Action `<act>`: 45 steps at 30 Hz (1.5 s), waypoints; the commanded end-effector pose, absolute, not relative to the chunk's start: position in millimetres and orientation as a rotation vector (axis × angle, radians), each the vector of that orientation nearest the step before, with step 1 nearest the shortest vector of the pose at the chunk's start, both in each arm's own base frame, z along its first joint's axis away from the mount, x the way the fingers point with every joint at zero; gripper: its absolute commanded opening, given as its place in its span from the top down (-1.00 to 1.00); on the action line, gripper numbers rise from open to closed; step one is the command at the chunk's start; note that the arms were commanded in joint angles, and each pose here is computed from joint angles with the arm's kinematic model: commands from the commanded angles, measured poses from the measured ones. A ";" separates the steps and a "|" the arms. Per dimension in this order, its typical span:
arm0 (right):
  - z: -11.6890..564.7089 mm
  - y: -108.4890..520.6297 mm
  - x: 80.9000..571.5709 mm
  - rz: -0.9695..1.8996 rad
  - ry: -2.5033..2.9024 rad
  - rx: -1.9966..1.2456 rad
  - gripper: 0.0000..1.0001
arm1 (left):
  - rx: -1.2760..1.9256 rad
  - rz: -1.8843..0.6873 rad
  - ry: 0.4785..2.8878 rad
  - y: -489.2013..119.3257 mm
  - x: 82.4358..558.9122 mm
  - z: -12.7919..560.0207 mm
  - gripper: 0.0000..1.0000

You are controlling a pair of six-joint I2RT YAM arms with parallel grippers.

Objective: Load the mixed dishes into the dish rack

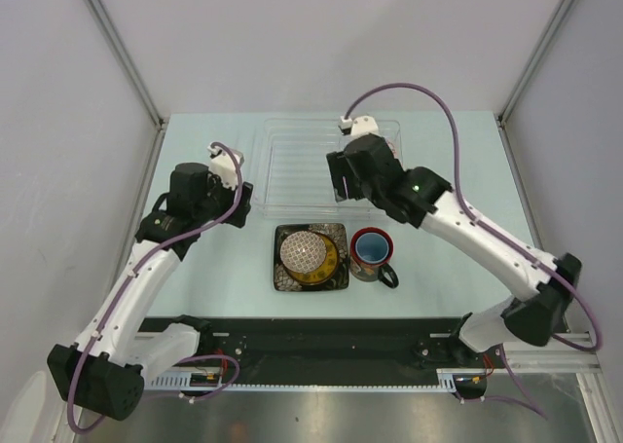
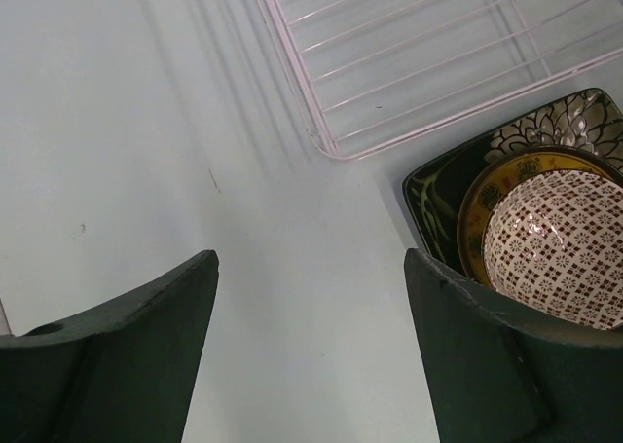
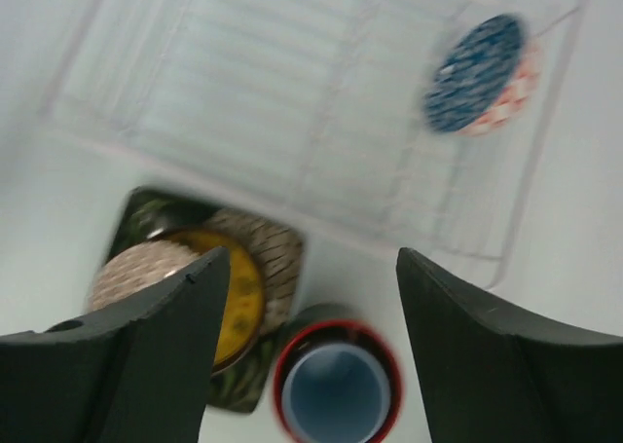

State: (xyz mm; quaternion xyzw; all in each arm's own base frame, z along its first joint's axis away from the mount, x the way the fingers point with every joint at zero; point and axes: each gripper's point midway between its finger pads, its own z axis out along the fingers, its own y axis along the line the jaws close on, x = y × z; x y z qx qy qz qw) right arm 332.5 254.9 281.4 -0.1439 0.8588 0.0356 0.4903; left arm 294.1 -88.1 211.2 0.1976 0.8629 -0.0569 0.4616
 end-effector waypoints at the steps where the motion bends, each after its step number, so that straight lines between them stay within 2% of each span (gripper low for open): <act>1: 214.2 294.1 261.4 0.470 2.399 -0.355 -0.42 | 0.481 -0.116 2.052 -84.1 295.3 238.8 -0.65; 10: 171.4 325.8 234.0 0.612 2.518 -0.406 -0.33 | 0.483 -0.106 2.047 -81.8 291.9 243.2 -0.66; 24: 101.5 334.9 246.5 0.513 2.597 -0.422 -0.29 | 0.499 -0.108 2.054 -82.6 291.3 236.8 -0.66; 36: 61.6 336.6 263.2 0.494 2.625 -0.371 -0.17 | 0.495 -0.112 2.056 -83.4 292.1 233.3 -0.65; 39: 50.3 338.7 264.1 0.485 2.636 -0.375 -0.06 | 0.496 -0.110 2.055 -83.2 292.8 233.8 -0.65; 41: 41.4 338.4 263.0 0.467 2.649 -0.385 0.14 | 0.496 -0.107 2.054 -82.9 292.9 233.8 -0.65; 42: 40.8 337.8 264.1 0.463 2.648 -0.383 0.28 | 0.498 -0.106 2.054 -82.7 292.5 234.0 -0.65; 43: 40.6 337.7 263.7 0.456 2.646 -0.385 0.56 | 0.495 -0.106 2.055 -82.5 292.5 234.0 -0.65; 45: 44.7 335.8 264.9 0.443 2.633 -0.392 0.78 | 0.496 -0.104 2.056 -81.9 292.2 233.1 -0.65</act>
